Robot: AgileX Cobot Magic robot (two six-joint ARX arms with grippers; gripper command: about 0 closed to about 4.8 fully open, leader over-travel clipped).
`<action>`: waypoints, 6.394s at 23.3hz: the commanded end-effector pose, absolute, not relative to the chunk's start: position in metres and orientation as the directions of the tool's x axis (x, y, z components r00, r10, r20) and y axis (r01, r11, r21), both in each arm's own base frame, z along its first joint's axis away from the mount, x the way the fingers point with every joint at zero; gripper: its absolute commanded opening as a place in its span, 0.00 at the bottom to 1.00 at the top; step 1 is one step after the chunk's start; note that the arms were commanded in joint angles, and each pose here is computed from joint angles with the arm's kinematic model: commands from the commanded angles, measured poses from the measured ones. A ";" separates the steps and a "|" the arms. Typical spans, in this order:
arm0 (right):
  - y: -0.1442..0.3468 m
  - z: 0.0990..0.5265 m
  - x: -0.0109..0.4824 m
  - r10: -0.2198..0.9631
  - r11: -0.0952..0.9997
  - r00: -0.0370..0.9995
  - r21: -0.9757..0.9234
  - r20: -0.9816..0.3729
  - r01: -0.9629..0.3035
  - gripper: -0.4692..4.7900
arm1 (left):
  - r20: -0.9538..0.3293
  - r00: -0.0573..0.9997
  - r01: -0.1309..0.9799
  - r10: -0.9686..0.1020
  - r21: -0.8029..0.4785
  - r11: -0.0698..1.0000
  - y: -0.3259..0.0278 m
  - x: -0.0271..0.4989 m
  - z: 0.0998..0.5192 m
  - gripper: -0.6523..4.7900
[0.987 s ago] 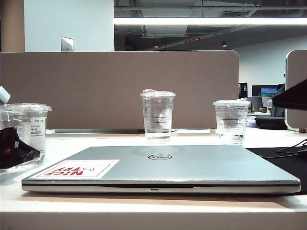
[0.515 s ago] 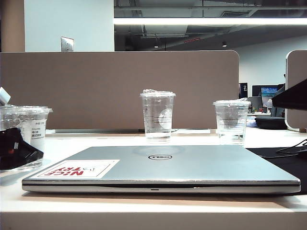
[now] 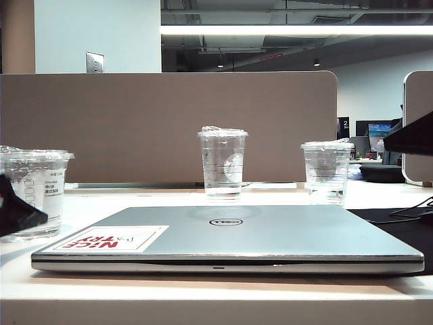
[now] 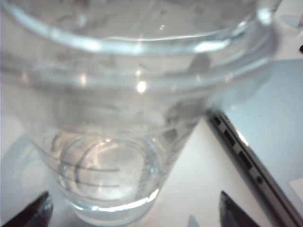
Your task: Pick up the coffee cup on the left and place it on the left side of the laptop.
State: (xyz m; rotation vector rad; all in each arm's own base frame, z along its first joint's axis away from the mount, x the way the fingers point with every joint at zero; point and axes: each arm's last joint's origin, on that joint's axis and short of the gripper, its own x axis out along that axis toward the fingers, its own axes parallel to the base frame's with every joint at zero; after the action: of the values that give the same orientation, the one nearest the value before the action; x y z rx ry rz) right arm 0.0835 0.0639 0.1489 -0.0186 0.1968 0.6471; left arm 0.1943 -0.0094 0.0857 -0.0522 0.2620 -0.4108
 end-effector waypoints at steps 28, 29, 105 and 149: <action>0.064 0.150 0.083 0.600 0.797 0.783 0.044 -0.163 -0.602 0.08 | -0.119 0.865 0.460 -0.487 -0.200 0.865 -0.012 0.174 0.109 0.11; 0.064 0.150 0.083 0.600 0.797 0.783 0.044 -0.163 -0.602 0.08 | -0.104 0.867 0.462 -0.488 -0.198 0.864 -0.012 0.173 0.112 0.11; 0.012 0.161 0.097 0.120 0.992 0.992 0.044 -0.024 -0.119 0.08 | -0.060 0.998 -0.001 0.004 0.052 0.999 0.001 0.097 0.160 0.11; -0.006 0.161 0.097 -0.059 0.997 0.998 0.044 -0.024 0.060 0.08 | -0.025 1.000 -0.015 0.016 0.030 0.999 0.002 0.097 0.163 0.11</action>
State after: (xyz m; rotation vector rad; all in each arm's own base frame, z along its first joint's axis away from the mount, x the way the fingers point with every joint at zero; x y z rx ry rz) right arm 0.0972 -0.0058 0.1611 0.0460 0.0378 -0.0596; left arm 0.0974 0.0013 0.1588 0.0319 0.0595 0.0135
